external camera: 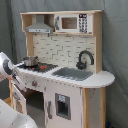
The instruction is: Play with the kitchen
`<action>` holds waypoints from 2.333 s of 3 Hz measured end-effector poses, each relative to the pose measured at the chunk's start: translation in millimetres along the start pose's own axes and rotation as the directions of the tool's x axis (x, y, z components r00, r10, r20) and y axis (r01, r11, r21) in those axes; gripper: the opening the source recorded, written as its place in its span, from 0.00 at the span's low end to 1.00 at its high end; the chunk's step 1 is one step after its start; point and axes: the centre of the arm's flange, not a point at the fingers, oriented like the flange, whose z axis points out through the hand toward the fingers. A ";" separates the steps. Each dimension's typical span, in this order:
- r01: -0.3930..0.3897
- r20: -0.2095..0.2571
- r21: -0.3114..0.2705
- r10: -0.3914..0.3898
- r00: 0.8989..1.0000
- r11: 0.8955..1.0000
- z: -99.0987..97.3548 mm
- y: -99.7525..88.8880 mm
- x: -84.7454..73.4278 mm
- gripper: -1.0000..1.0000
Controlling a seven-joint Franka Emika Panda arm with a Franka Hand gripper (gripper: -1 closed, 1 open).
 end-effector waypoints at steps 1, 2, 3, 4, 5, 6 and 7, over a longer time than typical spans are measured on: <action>0.066 -0.055 0.061 -0.063 0.996 0.996 13.5 1.2 -1.6 1.00; 0.109 -0.092 0.105 -0.099 0.991 0.988 32.9 3.1 -1.6 1.00; 0.125 -0.104 0.129 -0.112 0.988 0.984 52.3 5.6 -1.6 1.00; 0.129 -0.101 0.137 -0.116 0.988 0.982 59.9 4.6 1.1 1.00; 0.129 -0.100 0.138 -0.116 0.988 0.982 60.8 4.6 1.1 0.00; 0.080 -0.082 0.162 -0.068 0.994 0.983 74.4 9.0 -8.1 0.00; 0.058 -0.070 0.181 -0.046 0.997 0.982 89.6 2.6 2.2 0.00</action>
